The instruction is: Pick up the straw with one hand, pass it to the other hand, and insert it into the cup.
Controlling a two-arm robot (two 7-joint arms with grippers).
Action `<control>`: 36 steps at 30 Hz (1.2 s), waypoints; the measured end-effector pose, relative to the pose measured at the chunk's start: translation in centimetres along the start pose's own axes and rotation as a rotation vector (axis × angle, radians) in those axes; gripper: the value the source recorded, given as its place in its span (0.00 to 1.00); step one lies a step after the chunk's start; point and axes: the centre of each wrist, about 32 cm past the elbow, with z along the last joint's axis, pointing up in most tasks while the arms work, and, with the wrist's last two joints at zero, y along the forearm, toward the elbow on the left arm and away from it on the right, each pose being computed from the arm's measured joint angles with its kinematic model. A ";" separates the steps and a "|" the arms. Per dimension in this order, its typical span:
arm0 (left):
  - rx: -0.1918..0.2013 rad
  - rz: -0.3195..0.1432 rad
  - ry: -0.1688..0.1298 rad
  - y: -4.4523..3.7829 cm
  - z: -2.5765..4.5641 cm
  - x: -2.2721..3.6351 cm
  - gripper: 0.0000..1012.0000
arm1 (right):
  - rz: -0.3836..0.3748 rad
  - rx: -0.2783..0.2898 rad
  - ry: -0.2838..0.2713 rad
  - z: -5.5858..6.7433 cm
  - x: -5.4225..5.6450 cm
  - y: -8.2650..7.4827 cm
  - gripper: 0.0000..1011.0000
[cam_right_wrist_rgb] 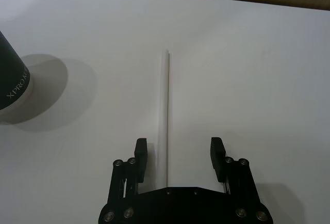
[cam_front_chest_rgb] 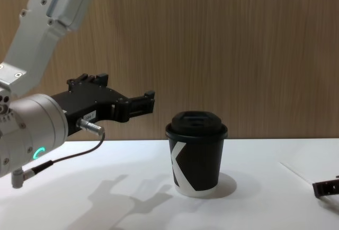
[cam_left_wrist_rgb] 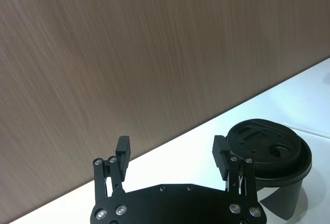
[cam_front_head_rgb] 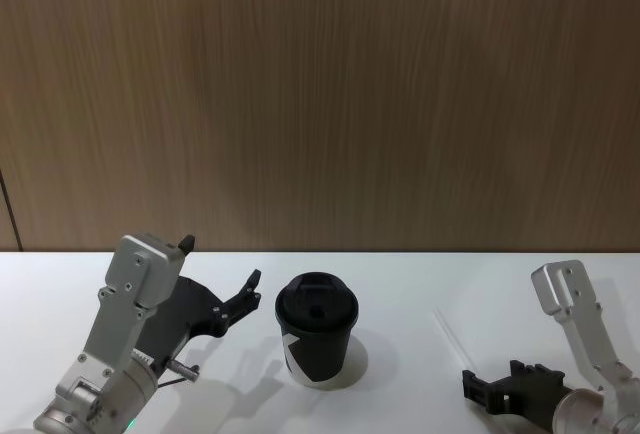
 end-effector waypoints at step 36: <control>0.000 0.000 0.000 0.00 0.00 0.00 0.99 | 0.025 -0.026 -0.011 0.0 0.0 0.1 0.01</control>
